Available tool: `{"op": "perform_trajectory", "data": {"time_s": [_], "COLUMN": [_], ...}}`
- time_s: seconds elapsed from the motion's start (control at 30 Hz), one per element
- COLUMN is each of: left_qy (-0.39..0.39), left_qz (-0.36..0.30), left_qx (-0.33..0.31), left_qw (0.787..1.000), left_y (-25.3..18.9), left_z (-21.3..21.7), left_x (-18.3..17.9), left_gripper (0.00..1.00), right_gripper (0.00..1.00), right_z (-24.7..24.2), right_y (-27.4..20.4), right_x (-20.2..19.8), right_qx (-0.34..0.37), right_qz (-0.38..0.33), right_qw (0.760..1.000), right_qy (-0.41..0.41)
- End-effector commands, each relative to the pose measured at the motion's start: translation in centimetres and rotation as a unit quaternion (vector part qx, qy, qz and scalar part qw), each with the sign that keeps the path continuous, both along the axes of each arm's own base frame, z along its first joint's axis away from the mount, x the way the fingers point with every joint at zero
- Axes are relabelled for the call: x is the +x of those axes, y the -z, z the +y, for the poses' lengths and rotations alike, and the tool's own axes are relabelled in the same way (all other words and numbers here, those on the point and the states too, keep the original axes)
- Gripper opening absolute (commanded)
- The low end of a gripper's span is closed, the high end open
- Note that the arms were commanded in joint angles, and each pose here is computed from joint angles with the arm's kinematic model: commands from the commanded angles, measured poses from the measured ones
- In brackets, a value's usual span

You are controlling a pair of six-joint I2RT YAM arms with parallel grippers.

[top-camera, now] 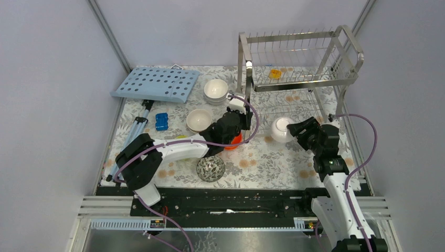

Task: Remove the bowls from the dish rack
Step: Pick up the bowl from the dish rack, then place the bowl at the center of the board.

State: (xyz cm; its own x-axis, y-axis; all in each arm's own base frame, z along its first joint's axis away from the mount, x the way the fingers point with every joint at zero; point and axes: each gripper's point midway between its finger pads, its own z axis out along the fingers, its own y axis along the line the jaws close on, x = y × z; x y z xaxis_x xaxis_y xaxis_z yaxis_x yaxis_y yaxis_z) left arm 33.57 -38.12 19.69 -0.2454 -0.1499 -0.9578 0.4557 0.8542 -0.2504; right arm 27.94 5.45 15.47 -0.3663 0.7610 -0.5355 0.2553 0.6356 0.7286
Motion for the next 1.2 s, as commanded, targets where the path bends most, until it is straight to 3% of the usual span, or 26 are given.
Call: {"op": "perform_trajectory", "data": {"time_s": [0.0, 0.2, 0.33, 0.77, 0.93, 1.07, 1.17], "left_qy": [-0.024, -0.018, -0.011, -0.024, -0.055, -0.06, -0.057], "left_qz": [-0.052, -0.043, -0.024, 0.151, 0.176, 0.187, 0.191], "left_qx": [-0.033, -0.04, -0.05, -0.037, -0.035, -0.061, -0.072], "left_qw": [0.998, 0.998, 0.998, 0.988, 0.982, 0.979, 0.977], "left_y": [-6.0, -7.4, -7.8, -4.3, -3.9, -3.8, -3.5], "left_z": [0.3, 0.7, 1.7, 7.8, 11.1, 12.7, 13.2], "left_x": [2.4, 2.0, 0.7, -6.1, -8.0, -9.3, -10.0], "left_gripper": [0.31, 0.74, 0.97, 0.99, 0.99, 0.99, 0.99], "right_gripper": [0.3, 0.29, 0.28, 0.23, 0.15, 0.01, 0.0], "right_z": [1.7, 2.1, 2.6, 4.4, 4.5, 5.0, 5.5], "right_y": [-2.0, -4.9, -6.1, -7.7, -8.7, -9.9, -10.5], "right_x": [-2.2, -3.8, -4.5, -6.5, -6.3, -6.3, -6.6], "right_qx": [-0.039, -0.098, -0.122, -0.213, -0.261, -0.283, -0.295], "right_qz": [-0.014, -0.035, -0.043, -0.036, -0.037, -0.045, -0.052], "right_qw": [0.997, 0.989, 0.983, 0.948, 0.931, 0.919, 0.909], "right_qy": [-0.064, -0.102, -0.13, -0.235, -0.252, -0.27, -0.288]}}
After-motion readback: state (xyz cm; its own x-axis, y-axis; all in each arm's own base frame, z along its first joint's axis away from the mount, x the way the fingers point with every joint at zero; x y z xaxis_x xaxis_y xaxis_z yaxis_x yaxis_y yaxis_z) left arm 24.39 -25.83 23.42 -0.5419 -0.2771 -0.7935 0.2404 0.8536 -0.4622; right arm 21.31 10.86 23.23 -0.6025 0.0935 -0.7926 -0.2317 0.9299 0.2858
